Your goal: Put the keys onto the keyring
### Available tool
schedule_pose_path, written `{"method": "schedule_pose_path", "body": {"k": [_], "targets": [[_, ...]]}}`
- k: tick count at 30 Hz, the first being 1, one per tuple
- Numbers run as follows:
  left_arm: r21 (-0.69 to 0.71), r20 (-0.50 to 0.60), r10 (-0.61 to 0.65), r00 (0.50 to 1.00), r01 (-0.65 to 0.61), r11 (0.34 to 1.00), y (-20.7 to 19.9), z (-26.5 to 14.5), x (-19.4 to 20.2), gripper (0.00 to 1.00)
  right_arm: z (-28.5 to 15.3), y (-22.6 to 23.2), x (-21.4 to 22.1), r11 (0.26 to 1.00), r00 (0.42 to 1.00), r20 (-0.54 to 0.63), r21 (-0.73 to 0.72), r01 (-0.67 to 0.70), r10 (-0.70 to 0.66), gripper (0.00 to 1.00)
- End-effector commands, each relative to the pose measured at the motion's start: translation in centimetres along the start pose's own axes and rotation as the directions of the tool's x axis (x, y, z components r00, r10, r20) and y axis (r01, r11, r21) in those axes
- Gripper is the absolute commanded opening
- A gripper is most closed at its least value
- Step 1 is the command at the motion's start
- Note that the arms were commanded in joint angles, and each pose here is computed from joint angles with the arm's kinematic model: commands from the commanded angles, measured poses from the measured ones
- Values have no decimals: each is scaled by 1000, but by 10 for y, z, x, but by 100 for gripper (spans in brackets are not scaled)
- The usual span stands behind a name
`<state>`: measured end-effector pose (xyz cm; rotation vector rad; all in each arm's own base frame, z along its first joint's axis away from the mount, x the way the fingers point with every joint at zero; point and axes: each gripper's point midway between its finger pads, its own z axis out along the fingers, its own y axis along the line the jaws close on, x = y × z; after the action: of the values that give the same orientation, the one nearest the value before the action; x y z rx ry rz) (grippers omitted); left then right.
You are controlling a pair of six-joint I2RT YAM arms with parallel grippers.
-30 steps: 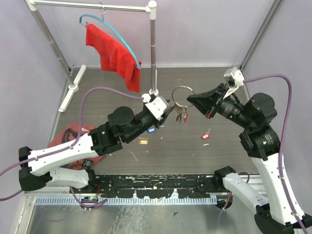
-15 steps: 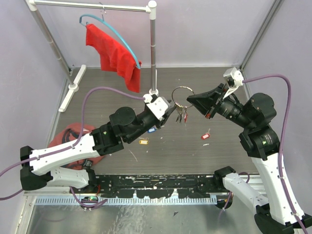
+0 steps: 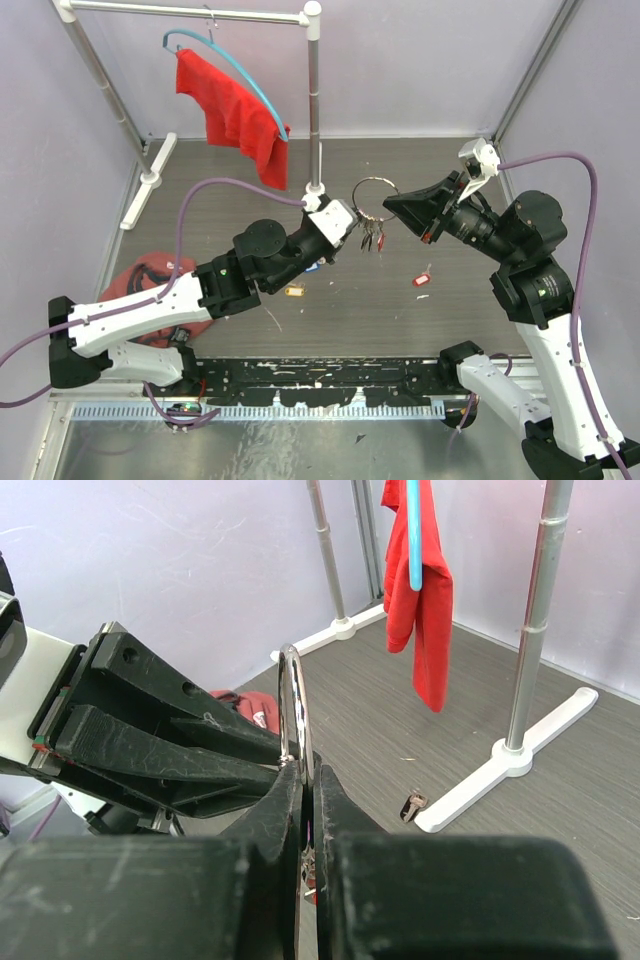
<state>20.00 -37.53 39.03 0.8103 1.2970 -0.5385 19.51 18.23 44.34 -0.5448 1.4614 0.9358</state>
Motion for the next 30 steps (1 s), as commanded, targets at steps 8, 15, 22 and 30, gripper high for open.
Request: {"method": "schedule_pose_path", "body": {"k": [8,15,22,30], "targets": [[7,66,-22,998,22,1000,1,0,-23,11,-4,11,-22,998,996,79,-30,49,-46,4],[66,79,-24,997,18,998,-7,-6,-27,0,-4,11,-23,998,996,80,-28,50,-47,4],[74,34,21,999,-24,997,-3,-16,-21,0,-6,6,-23,997,995,72,6,71,-72,4],[95,-55,127,990,-122,988,5,-33,-7,0,-6,0,-17,997,995,55,29,78,-79,8]]}}
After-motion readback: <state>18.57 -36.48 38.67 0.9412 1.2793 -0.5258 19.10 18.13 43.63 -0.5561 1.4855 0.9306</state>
